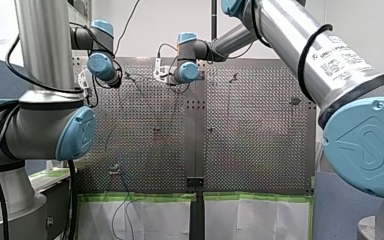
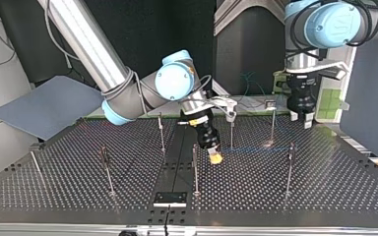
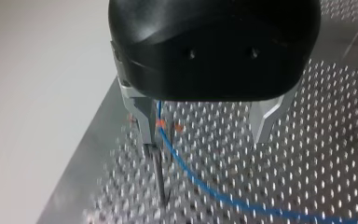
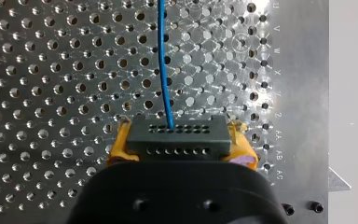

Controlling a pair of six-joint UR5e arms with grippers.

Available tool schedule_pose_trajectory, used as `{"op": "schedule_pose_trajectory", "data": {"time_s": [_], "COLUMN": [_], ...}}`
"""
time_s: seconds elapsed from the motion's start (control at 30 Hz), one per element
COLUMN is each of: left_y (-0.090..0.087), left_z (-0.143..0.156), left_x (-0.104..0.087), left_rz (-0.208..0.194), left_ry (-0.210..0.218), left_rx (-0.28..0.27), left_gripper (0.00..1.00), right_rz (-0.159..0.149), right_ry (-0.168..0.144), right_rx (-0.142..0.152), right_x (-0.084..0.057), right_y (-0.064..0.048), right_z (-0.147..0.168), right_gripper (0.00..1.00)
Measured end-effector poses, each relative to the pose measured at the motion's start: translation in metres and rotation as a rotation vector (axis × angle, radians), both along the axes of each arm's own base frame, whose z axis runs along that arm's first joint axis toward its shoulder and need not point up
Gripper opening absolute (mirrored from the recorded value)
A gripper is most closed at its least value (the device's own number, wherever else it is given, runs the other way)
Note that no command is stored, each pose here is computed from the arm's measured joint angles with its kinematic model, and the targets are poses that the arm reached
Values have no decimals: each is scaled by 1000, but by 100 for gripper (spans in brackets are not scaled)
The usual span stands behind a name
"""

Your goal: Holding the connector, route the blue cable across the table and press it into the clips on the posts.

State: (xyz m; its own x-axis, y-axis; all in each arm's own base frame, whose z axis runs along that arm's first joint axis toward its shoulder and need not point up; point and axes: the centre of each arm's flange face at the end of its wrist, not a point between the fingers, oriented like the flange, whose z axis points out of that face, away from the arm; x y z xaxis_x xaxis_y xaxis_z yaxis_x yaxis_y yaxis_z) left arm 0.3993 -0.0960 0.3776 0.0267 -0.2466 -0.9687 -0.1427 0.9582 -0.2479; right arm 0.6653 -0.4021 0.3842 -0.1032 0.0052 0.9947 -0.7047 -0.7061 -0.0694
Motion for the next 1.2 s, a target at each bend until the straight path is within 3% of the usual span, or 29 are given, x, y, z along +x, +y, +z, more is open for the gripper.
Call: {"op": "schedule_pose_trajectory", "data": {"time_s": [0.27,0.53,0.87,1.2], "left_y": [-15,-29,-35,-50], "left_z": [19,34,28,25], "left_x": [-17,-6,18,39], "left_rz": [-83,-165,-183,-213], "left_ry": [-22,-72,-48,-90], "left_rx": [43,54,85,74], "left_gripper": [100,100,100,100], "right_rz": [-1,-2,-4,-4], "right_ry": [1,0,0,-1], "right_rx": [1,0,0,-1], "right_x": [0,0,-2,-2], "right_y": [0,0,-3,-4], "right_z": [0,0,0,0], "right_gripper": [0,0,0,0]}}
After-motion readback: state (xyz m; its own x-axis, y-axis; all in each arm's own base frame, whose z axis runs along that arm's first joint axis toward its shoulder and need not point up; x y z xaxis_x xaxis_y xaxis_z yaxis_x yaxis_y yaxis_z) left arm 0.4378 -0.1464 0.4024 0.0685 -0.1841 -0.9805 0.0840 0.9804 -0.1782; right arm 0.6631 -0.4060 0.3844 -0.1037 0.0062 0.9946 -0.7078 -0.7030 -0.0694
